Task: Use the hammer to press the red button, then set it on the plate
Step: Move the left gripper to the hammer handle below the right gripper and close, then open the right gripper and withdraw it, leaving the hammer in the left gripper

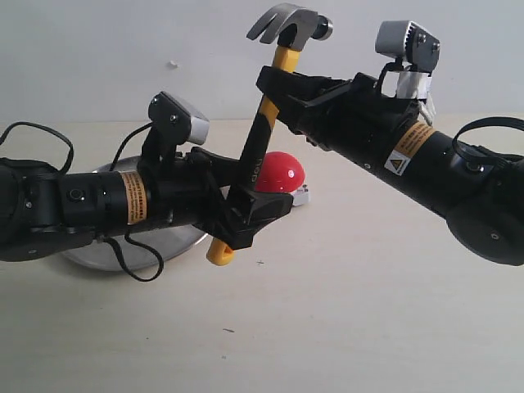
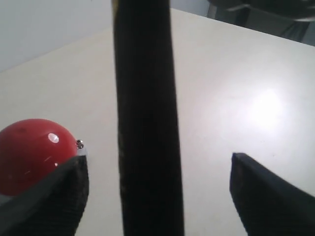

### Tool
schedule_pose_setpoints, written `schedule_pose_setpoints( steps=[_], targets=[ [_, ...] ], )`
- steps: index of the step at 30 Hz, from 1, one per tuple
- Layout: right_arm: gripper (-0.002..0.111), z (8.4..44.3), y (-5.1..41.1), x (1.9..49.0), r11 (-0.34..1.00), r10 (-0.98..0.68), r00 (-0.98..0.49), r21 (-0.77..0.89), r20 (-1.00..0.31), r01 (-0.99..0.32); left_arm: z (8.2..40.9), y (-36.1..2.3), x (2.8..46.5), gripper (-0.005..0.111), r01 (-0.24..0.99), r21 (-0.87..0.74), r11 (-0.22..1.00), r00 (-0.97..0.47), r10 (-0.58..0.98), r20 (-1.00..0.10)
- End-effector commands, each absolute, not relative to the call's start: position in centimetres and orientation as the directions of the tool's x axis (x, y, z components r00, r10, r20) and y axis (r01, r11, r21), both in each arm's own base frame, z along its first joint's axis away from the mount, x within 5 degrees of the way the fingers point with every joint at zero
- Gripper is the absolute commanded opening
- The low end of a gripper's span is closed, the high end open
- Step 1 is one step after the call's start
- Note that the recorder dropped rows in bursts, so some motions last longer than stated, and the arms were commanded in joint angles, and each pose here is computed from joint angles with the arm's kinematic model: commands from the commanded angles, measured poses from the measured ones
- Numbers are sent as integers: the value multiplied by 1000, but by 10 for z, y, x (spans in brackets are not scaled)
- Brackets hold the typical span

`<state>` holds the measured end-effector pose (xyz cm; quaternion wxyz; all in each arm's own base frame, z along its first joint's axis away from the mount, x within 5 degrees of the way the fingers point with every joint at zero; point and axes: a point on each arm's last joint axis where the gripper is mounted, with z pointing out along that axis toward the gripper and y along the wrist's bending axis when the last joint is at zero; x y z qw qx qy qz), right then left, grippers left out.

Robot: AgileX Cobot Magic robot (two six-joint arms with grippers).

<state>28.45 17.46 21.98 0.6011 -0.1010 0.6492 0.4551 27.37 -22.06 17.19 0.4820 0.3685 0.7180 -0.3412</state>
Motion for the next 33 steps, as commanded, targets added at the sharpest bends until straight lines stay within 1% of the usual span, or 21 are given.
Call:
schedule_pose_setpoints(
  steps=[1,8,11,18,22,23,33],
  targets=[
    [0,232,172,284,537,475,-210,470,-855,-701,171,-221,276,76,844,-129,520,-272,207,-940],
    [0,232,172,284,535,470,-211,467,-857,-704,173,-221,279,74,836,-126,534,-269,199,-942],
    [0,232,172,284,534,469,-211,466,-858,-706,172,-221,279,65,832,-127,540,-274,203,-940],
    [0,232,172,284,534,469,-211,466,-858,-706,168,-219,280,27,820,-124,559,-295,227,-928],
    [0,232,172,284,534,469,-211,466,-858,-706,168,-219,280,2,821,-123,557,-294,229,-928],
    [0,232,172,284,534,469,-211,466,-858,-706,168,-219,280,0,822,-122,556,-293,230,-928],
    [0,232,172,284,534,470,-211,467,-857,-705,169,-220,280,0,823,-126,553,-290,220,-931]
  ],
)
